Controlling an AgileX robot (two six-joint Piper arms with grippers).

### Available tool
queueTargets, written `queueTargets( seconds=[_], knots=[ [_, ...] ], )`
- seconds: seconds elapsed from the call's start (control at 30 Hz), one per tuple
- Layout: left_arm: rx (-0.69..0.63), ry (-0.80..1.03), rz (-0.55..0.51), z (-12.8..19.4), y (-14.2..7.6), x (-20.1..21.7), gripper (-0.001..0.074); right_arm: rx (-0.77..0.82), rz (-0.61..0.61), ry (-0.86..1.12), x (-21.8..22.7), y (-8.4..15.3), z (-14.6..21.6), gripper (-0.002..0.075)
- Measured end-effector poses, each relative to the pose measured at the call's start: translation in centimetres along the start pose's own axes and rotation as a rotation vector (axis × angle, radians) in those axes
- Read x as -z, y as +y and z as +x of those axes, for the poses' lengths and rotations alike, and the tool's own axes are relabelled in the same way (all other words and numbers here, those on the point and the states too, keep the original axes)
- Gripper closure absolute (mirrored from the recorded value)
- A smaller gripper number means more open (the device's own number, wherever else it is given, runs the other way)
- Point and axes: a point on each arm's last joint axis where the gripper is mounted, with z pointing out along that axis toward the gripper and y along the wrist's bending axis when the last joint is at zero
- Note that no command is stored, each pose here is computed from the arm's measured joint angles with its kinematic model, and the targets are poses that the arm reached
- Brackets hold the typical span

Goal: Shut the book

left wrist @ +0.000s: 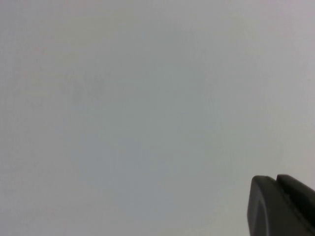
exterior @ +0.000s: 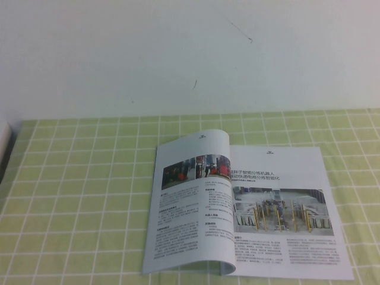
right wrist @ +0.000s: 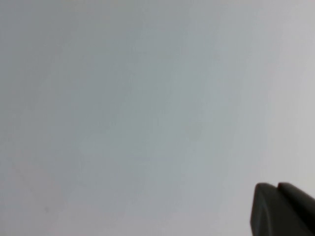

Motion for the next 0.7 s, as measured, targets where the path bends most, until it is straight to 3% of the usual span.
queueTargets(
  seconds=[0.13, 0.33, 0.53, 0.7],
  knots=[
    [0.045, 0.154, 0.007, 1.2, -0.1, -2.5, 0.0738, -0.030, -0.180, 0.251, -4.2, 0.9, 0.6, 0.0729],
    [0.167, 0.444, 0.008, 5.6, -0.5, -5.9, 0.0738, -0.092, -0.525, 0.748, -9.4, 3.4, 5.2, 0.0729],
    [0.215, 0.730, 0.031, 7.1, -1.0, -8.7, 0.0738, -0.026, -0.629, 1.047, -13.3, 4.2, 10.7, 0.0729],
    [0.253, 0.877, 0.152, 8.5, -2.3, -11.2, 0.0738, 0.027, -0.662, 1.190, -15.4, 4.6, 14.6, 0.0729]
  ],
)
